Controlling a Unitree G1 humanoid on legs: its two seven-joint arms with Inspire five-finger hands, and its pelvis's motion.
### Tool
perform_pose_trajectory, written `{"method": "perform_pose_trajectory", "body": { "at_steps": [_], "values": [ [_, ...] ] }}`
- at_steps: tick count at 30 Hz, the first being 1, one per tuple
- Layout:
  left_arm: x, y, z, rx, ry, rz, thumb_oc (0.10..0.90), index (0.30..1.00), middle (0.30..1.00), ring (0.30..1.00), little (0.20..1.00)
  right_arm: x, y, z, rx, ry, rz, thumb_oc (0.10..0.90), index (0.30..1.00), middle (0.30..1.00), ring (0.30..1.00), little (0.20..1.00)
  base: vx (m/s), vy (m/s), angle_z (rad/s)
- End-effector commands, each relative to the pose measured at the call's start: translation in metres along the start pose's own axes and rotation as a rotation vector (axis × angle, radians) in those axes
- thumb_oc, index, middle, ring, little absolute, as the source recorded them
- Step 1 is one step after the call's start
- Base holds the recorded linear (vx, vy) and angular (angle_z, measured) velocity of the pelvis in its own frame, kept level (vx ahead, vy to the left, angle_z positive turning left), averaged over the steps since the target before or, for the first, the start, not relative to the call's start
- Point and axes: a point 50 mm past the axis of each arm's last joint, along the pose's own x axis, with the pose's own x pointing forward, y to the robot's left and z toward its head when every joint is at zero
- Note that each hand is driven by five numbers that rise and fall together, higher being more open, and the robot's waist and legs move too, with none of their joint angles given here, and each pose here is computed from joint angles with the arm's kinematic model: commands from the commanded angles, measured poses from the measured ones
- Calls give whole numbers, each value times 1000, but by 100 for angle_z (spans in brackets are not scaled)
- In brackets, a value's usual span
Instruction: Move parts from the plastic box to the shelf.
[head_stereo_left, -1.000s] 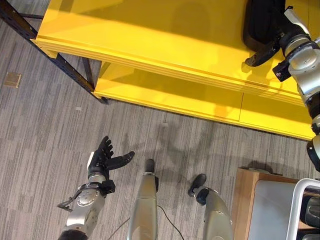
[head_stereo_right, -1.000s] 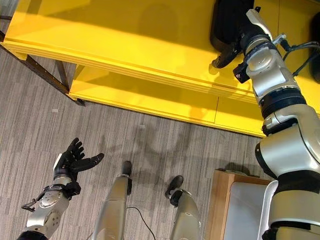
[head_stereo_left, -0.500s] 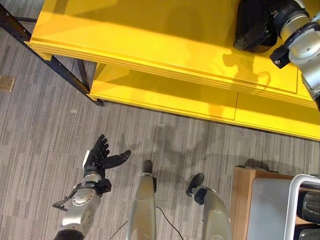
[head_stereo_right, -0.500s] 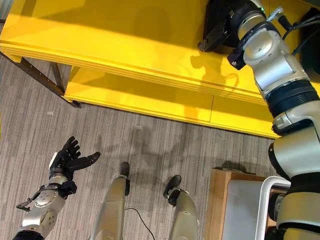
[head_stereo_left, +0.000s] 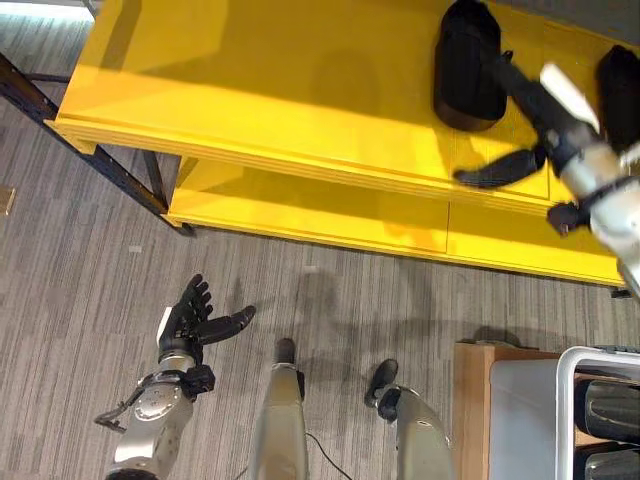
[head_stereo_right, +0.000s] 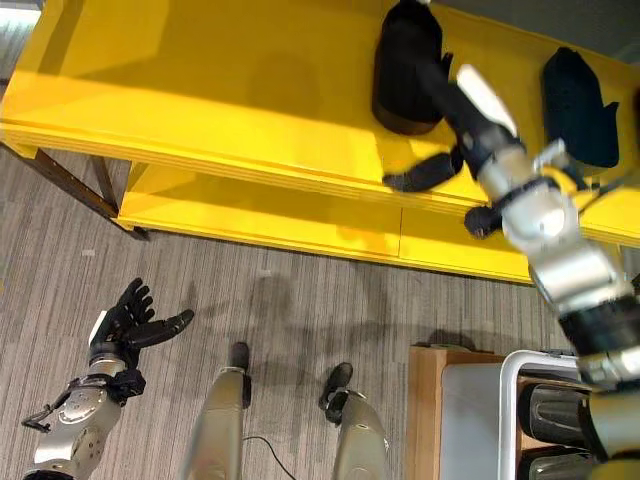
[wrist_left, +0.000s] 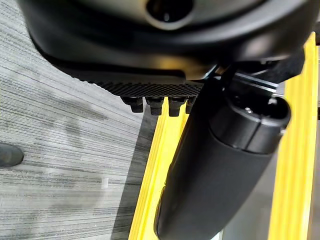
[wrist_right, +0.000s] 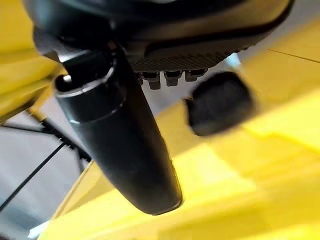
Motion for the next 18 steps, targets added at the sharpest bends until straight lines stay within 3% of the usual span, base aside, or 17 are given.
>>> {"method": "perform_pose_trajectory", "body": {
  "at_steps": [1,2,3,8,13,17,18],
  "values": [
    [1,-2,24,20,-143,-24,900,1000,1000,1000,1000,1,-37,28,133,-204,-235,900,1000,1000,1000,1000,55,-8,0],
    [0,-4,17,-6,-128,-20,900,1000,1000,1000,1000,-17,-13,7,279,-181,-254,900,1000,1000,1000,1000,53,-10,0],
    [-1,-5,14,-7,-117,-24,900,1000,1000,1000,1000,-26,-4,-1,313,-156,-260,900,1000,1000,1000,1000,53,-10,-7],
    [-7,-6,1,-34,-83,-6,900,1000,1000,1000,1000,-51,31,-20,313,-72,-246,900,1000,1000,1000,1000,44,16,-10],
    [-17,-11,-18,-73,-28,18,900,1000,1000,1000,1000,-92,77,-49,464,100,-238,900,1000,1000,1000,1000,50,28,-15],
    [-20,-15,-24,-80,-12,15,900,1000,1000,1000,1000,-107,94,-57,520,168,-236,900,1000,1000,1000,1000,23,24,-6],
    [-22,-18,-27,-81,-6,7,900,1000,1000,1000,1000,-117,111,-61,607,210,-237,900,1000,1000,1000,1000,32,53,-10]
  ]
}}
